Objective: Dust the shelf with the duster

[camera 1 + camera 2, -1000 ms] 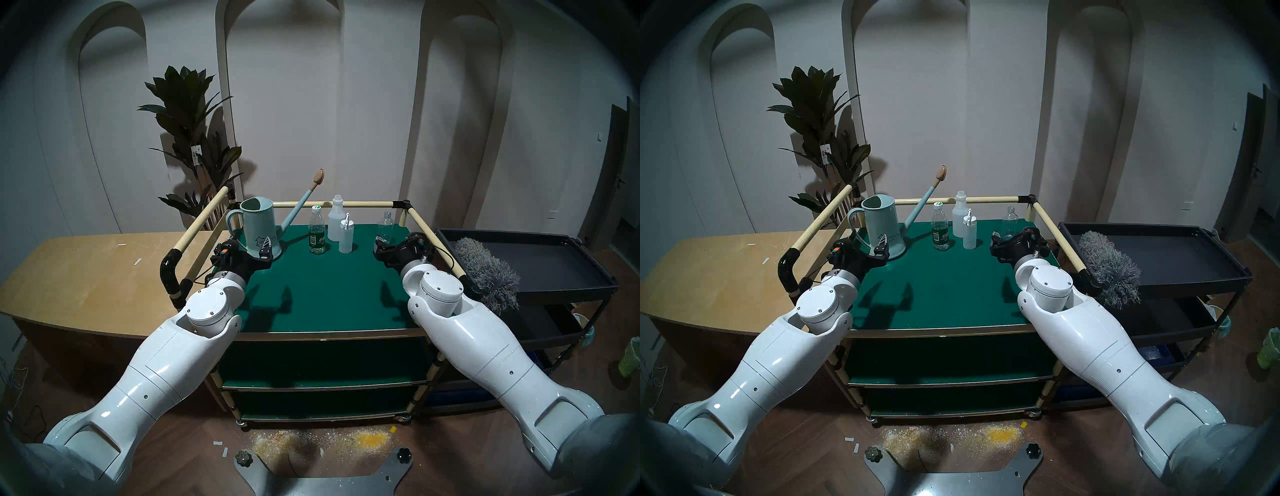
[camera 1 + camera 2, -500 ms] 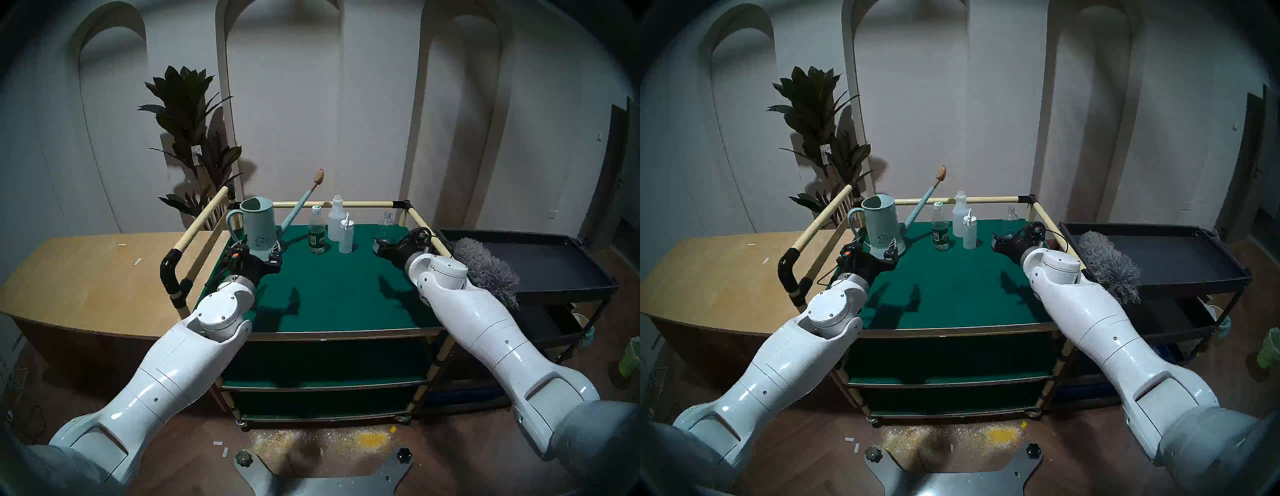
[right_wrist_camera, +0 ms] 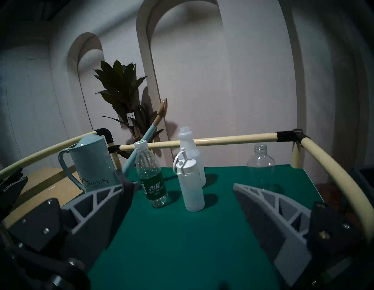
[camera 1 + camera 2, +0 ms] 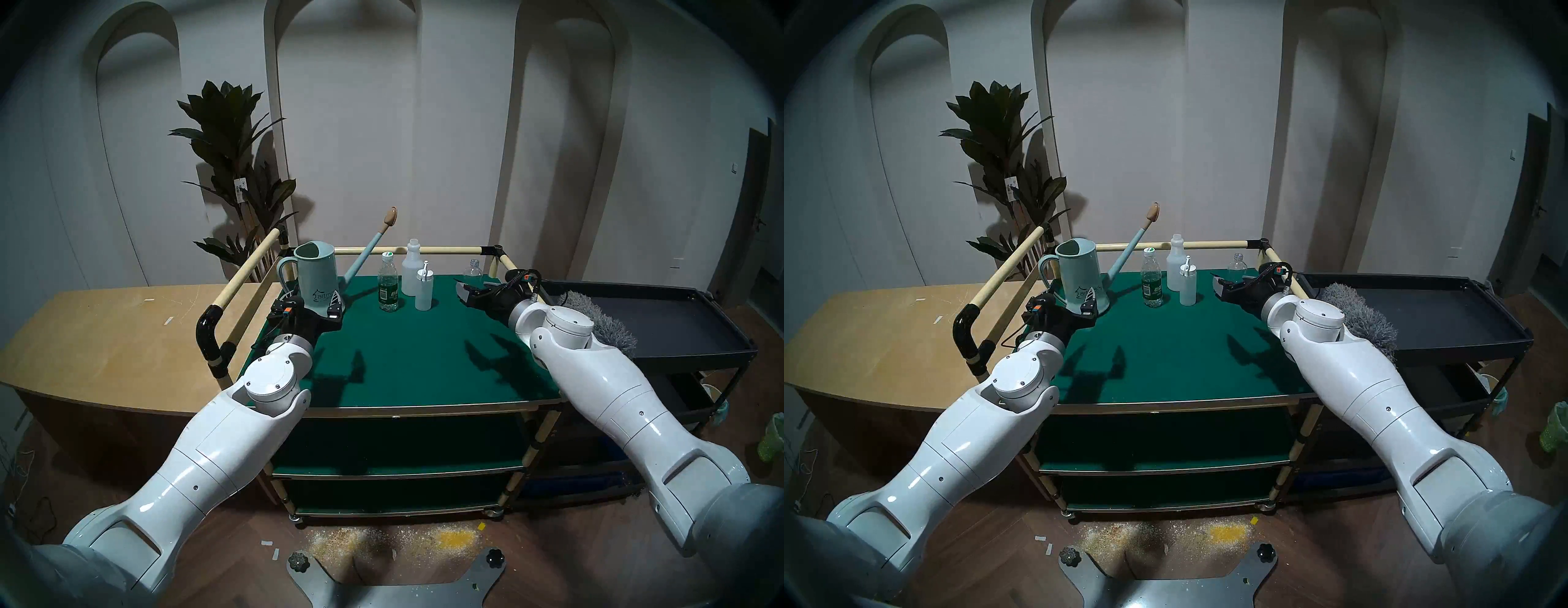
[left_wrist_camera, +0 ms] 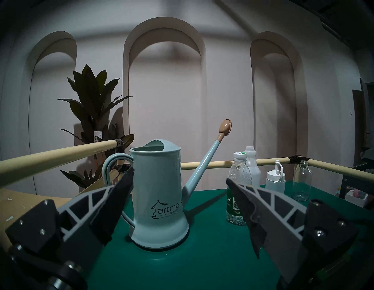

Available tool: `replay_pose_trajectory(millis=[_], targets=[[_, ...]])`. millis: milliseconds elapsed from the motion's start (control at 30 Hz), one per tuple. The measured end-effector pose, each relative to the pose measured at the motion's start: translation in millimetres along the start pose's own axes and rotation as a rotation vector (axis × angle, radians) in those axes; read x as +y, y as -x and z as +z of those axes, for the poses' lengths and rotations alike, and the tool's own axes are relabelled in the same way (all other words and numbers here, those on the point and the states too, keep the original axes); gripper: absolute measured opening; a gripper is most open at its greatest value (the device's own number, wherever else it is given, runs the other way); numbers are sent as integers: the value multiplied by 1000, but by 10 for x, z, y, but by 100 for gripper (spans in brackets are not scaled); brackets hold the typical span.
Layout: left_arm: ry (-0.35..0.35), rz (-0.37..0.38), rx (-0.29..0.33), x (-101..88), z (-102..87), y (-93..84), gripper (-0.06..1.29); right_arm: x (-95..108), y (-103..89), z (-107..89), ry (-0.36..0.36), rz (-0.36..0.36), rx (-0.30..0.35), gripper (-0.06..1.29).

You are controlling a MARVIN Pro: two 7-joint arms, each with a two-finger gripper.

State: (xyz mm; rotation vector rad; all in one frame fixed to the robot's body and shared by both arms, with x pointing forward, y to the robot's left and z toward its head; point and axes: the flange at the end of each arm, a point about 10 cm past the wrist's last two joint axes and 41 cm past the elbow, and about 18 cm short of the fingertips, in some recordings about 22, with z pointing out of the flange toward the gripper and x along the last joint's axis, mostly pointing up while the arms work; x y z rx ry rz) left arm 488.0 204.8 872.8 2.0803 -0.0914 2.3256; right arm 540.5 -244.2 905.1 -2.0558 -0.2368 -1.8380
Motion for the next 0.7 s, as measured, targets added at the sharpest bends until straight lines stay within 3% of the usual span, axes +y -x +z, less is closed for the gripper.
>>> replay_pose_trajectory(millis=[267,700], targets=[[-9,3,2,6,2,-2,126,63,94,-84,2,-36,5,123],[-6,4,3,17,4,-4,126,85,76,-102,0,-53,17,123]])
